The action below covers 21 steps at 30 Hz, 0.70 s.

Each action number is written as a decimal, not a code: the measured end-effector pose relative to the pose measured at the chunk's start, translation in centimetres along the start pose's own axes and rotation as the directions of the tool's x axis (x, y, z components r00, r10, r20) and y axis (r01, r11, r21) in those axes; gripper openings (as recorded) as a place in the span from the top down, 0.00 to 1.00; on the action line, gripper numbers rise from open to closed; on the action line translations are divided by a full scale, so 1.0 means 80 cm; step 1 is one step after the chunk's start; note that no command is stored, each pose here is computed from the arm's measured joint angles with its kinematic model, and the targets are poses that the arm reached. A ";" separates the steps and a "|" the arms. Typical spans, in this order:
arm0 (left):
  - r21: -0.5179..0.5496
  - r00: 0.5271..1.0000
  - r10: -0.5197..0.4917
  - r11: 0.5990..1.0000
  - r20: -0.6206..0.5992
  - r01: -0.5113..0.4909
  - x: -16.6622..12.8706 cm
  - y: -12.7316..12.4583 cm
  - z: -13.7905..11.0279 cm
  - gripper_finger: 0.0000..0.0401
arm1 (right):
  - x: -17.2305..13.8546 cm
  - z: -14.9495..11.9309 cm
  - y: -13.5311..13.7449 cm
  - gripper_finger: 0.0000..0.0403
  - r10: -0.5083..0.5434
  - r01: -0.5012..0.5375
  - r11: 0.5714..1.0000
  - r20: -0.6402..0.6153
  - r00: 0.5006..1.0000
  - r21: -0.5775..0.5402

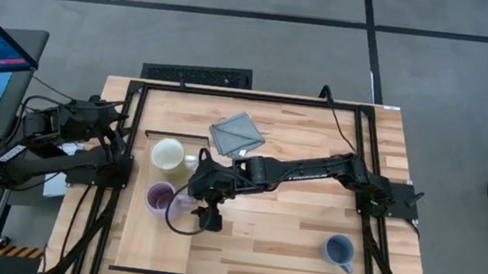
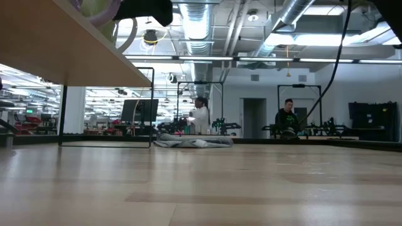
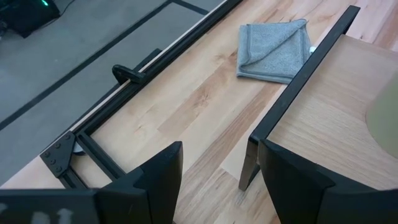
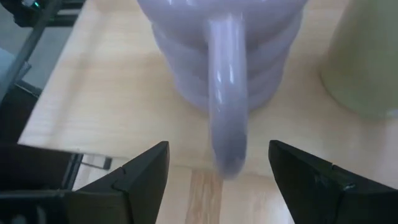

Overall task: Stack small to large cups/mugs on shelf
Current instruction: Put the blue mug on the shelf

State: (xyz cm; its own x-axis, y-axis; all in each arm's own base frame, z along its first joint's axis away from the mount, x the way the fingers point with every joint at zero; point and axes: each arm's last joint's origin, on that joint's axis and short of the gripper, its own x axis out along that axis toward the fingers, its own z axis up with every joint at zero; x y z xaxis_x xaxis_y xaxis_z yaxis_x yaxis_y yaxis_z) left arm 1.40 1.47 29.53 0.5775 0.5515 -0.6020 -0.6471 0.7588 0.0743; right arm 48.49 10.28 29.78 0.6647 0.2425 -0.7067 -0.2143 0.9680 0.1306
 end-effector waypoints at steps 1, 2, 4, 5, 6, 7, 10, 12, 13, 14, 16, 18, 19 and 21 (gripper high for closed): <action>0.000 1.000 0.000 1.000 0.000 0.000 0.000 0.000 0.000 0.49 | 0.000 -0.001 0.000 0.26 -0.001 0.001 1.000 -0.009 1.000 0.002; 0.000 1.000 0.000 1.000 0.000 0.000 0.000 0.000 0.000 0.49 | 0.000 -0.002 -0.001 0.26 -0.002 0.002 1.000 -0.018 1.000 0.007; 0.000 1.000 0.000 1.000 0.000 0.000 0.000 0.000 0.000 0.49 | 0.000 -0.004 -0.002 0.26 -0.004 0.005 1.000 -0.035 0.999 0.015; 0.000 1.000 0.000 1.000 0.000 0.000 0.000 0.000 0.000 0.49 | 0.000 -0.005 -0.003 0.26 -0.006 0.007 1.000 -0.046 0.999 0.024; 0.000 1.000 0.000 1.000 0.000 0.000 0.000 0.000 0.000 0.49 | -0.001 -0.007 -0.004 0.26 -0.008 0.010 0.999 -0.057 0.998 0.033; 0.000 1.000 0.000 1.000 0.000 0.000 0.000 0.000 0.000 0.49 | -0.001 -0.008 -0.005 0.26 -0.010 0.013 0.999 -0.069 0.998 0.037; 0.001 1.000 -0.001 1.000 -0.001 0.001 0.000 0.000 0.000 0.49 | -0.002 -0.016 -0.007 0.26 -0.015 0.023 0.998 -0.131 0.991 0.056; 0.001 1.000 -0.001 1.000 -0.001 0.001 0.000 0.000 0.000 0.49 | -0.003 -0.022 -0.008 0.26 -0.019 0.034 0.996 -0.181 0.983 0.080; 0.001 1.000 -0.001 1.000 -0.001 0.001 0.000 0.000 0.000 0.49 | -0.003 -0.025 -0.008 0.26 -0.021 0.040 0.995 -0.206 0.978 0.091; 0.001 1.000 -0.001 1.000 -0.002 0.001 0.000 0.000 0.000 0.49 | -0.004 -0.028 -0.009 0.26 -0.022 0.046 0.994 -0.231 0.973 0.097; 0.002 1.000 0.000 1.000 -0.005 0.000 0.000 0.000 -0.001 0.49 | -0.006 -0.033 -0.011 0.26 -0.026 0.055 0.993 -0.274 0.961 0.102; 0.003 1.000 0.000 1.000 -0.009 0.000 0.000 0.000 -0.001 0.49 | -0.008 -0.039 -0.015 0.26 -0.030 0.069 0.992 -0.328 0.944 0.109; 0.003 1.000 0.000 1.000 -0.008 0.000 0.000 0.000 -0.001 0.49 | -0.010 -0.043 -0.018 0.26 -0.032 0.078 0.990 -0.358 0.933 0.114; 0.003 1.000 0.002 1.000 -0.008 -0.002 0.000 0.000 -0.001 0.49 | -0.017 -0.049 -0.021 0.26 -0.044 0.109 0.985 -0.420 0.906 0.131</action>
State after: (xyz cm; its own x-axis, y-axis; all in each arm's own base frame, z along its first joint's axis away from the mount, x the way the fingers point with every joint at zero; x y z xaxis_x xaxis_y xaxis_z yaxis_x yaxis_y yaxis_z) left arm 1.34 1.45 29.46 0.5720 0.5502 -0.6083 -0.6468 0.7587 0.0781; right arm 45.10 8.06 27.79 0.3113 0.1497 -0.9384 -0.0447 0.9887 0.1429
